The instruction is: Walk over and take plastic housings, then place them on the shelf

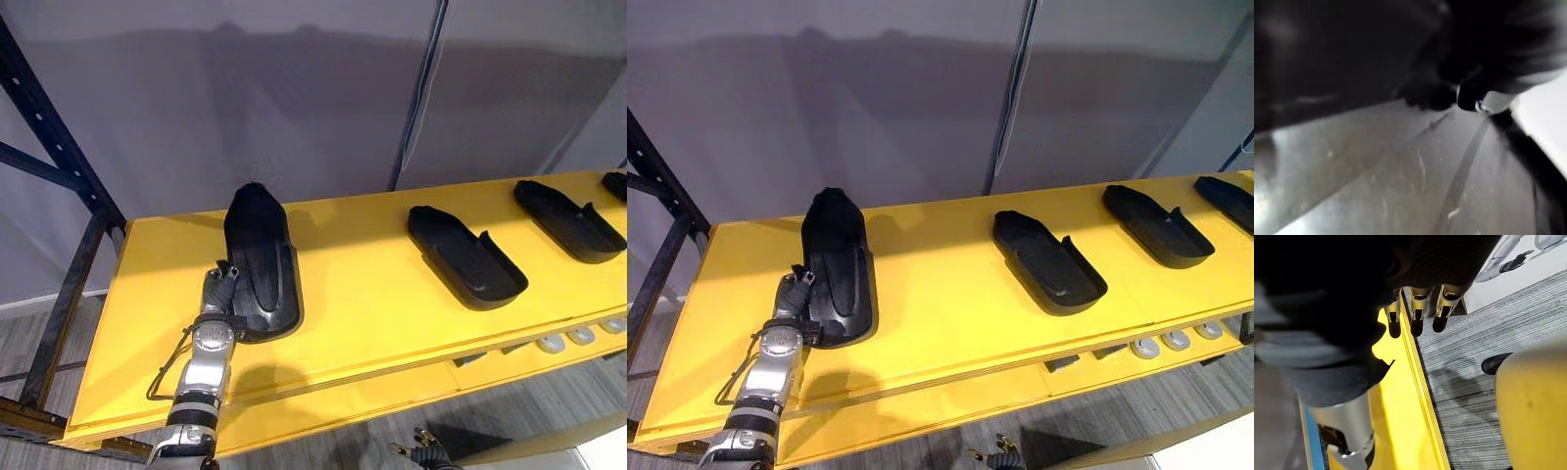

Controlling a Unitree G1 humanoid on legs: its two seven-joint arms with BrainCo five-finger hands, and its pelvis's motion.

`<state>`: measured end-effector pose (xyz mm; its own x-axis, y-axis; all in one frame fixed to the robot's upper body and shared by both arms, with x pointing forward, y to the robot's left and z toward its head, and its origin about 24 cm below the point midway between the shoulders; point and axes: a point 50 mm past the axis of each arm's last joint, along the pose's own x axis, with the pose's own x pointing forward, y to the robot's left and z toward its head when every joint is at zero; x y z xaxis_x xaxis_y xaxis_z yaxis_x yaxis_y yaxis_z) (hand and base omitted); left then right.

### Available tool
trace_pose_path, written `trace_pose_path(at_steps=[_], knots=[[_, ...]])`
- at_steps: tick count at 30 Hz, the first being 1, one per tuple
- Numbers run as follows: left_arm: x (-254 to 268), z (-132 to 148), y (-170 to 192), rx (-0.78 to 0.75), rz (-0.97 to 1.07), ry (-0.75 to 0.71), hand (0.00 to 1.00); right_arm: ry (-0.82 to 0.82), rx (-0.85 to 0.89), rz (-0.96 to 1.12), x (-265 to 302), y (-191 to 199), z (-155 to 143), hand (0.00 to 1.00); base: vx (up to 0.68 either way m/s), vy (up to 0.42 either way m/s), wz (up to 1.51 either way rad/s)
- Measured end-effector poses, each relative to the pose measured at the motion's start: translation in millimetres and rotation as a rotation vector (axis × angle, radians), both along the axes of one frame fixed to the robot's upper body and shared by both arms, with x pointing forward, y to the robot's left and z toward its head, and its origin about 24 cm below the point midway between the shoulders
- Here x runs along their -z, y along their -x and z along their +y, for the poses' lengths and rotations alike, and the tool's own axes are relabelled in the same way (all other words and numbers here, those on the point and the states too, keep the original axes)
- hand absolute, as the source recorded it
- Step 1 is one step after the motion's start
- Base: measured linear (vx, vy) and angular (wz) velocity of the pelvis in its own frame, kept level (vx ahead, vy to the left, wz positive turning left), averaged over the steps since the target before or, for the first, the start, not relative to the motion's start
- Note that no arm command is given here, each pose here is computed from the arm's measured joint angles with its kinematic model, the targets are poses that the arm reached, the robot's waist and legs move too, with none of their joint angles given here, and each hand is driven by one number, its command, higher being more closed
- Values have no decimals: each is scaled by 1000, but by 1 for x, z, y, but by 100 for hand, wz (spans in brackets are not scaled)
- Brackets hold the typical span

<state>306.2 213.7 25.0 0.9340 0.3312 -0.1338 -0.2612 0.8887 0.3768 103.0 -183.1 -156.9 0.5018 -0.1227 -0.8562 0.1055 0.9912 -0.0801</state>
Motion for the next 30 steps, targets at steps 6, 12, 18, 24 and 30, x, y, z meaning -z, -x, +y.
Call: trace_pose_path(at_steps=[6,12,18,24,30], knots=[[-1,3,0,-19,-5,-2,0,-1,-2,2,0,1,0,0,-92,16,-9],[-3,3,0,-48,-26,12,0,8,-1,7,0,2,-3,0,-27,1,-1],[-9,2,-1,-87,-74,70,0,9,1,18,1,4,-4,0,21,-2,4],[-15,-5,-1,-108,-140,162,0,19,3,27,2,6,-8,0,-12,2,0],[-23,-12,1,-105,-207,222,0,32,21,57,4,18,-14,0,-5,1,0]])
